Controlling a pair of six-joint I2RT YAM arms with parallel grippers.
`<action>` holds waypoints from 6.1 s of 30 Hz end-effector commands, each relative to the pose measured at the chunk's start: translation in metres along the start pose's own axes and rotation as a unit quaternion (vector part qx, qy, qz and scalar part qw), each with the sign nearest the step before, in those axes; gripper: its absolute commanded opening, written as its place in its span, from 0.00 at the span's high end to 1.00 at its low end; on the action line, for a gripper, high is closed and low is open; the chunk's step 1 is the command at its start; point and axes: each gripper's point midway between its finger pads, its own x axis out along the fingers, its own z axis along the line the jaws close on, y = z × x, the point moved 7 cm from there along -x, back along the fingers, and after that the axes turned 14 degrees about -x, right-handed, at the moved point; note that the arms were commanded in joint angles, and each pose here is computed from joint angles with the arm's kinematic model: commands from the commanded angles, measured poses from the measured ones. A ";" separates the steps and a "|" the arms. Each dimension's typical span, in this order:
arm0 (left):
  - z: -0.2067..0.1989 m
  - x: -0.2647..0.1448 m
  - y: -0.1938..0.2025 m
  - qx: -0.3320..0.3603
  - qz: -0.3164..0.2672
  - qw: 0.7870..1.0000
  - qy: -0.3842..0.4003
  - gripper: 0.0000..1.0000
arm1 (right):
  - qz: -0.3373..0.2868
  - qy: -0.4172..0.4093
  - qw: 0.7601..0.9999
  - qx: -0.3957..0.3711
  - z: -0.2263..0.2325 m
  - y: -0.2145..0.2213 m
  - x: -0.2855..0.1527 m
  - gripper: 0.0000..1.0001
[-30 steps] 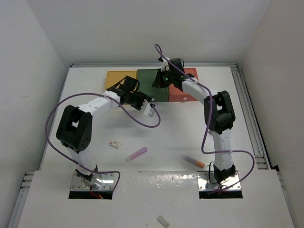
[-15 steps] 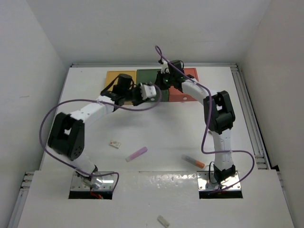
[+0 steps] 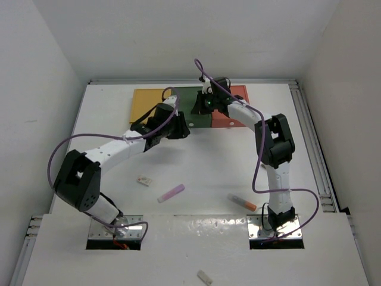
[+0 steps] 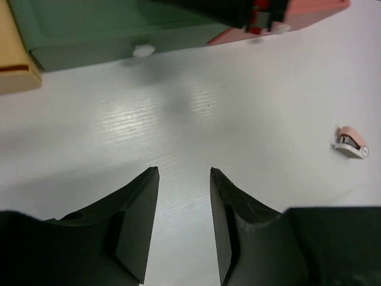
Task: Sort the stationery into containers
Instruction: Open the drawer in the storage box, then pick up the stapler from the center of the board.
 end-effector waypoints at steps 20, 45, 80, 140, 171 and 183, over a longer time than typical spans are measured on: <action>0.018 0.105 -0.019 -0.105 -0.055 0.987 -0.111 0.48 | -0.024 -0.018 1.000 0.007 -0.004 -0.007 -0.002 1.00; 0.012 0.138 -0.016 -0.055 -0.100 0.982 -0.152 0.51 | -0.014 -0.023 0.999 0.024 -0.011 0.003 0.002 1.00; 0.019 0.147 -0.021 -0.051 -0.106 0.980 -0.162 0.63 | -0.004 -0.029 0.999 0.023 -0.012 0.015 0.004 1.00; -0.002 0.042 0.097 -0.060 0.085 0.991 -0.090 0.49 | -0.005 0.006 1.000 -0.002 -0.022 0.016 0.019 1.00; 0.032 -0.153 -0.010 0.428 0.022 0.899 0.092 0.08 | 0.000 0.017 0.984 -0.175 0.037 0.002 -0.233 0.49; 0.128 -0.151 0.033 0.598 0.307 0.730 0.127 0.16 | 0.187 0.087 0.973 -0.105 0.005 0.123 -0.300 0.38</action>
